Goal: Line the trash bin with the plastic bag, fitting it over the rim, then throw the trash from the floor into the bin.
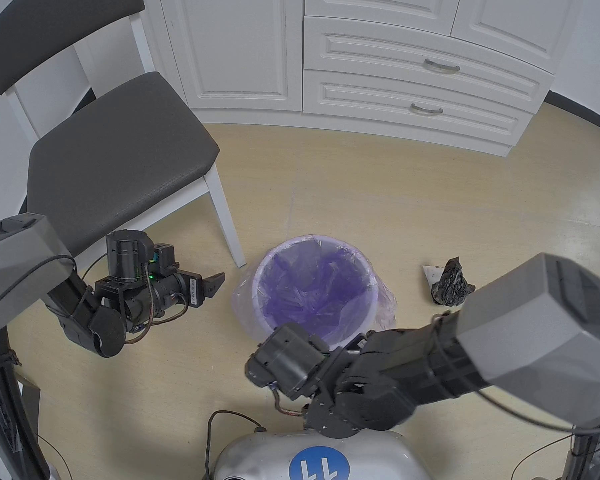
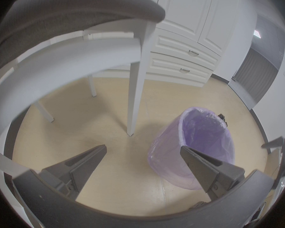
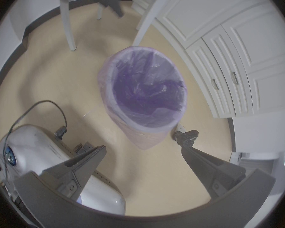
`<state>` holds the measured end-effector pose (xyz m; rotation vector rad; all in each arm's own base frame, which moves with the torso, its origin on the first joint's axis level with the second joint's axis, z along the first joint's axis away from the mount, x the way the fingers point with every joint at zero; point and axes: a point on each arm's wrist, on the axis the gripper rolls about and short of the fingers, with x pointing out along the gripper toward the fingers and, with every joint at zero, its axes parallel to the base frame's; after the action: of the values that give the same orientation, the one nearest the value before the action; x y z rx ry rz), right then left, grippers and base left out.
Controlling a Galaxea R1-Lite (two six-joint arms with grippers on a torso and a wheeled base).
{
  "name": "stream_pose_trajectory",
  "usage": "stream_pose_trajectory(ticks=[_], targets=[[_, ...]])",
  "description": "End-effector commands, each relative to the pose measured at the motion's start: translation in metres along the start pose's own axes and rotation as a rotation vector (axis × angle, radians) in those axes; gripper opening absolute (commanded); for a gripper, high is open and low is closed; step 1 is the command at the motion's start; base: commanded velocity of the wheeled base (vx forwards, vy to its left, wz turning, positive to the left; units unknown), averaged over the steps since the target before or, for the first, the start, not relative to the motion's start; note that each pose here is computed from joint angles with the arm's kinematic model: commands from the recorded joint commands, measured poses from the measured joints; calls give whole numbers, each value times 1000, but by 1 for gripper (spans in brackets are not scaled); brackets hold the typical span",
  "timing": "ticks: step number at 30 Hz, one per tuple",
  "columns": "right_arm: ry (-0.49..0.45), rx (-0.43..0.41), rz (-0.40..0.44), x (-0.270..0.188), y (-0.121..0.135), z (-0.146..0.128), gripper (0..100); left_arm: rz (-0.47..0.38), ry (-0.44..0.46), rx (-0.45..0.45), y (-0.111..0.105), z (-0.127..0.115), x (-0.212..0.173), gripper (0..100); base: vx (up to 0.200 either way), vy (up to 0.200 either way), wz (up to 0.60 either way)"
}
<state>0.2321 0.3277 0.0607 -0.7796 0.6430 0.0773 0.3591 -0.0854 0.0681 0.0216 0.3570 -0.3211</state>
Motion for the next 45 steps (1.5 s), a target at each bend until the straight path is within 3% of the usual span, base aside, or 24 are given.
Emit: stream_pose_trajectory(ticks=[1,9,19,25,34,37,41,45], targets=[[-115,335,-57,-3,-80,-25,100,-31,105,6,-9,-44,62,100,0,0,0],[-215,563,-83,35,-114,-49,100,-24,178,27,-3,-72,111,100,0,0,0],[-267,693,-109,64,-147,-64,100,-2,241,43,8,-78,157,100,0,0,0],[-294,710,-107,79,-153,-70,100,1,311,45,7,-91,177,100,0,0,0],[-286,695,-115,109,-143,-75,100,14,295,39,8,-95,194,100,0,0,0],[-269,685,-104,126,-139,-81,100,55,261,-6,8,-77,187,100,0,0,0],[-289,685,-27,145,-131,-86,100,66,267,-60,7,-56,157,100,0,0,0],[-282,679,22,168,-120,-94,100,56,213,-60,3,-57,128,100,0,0,0]])
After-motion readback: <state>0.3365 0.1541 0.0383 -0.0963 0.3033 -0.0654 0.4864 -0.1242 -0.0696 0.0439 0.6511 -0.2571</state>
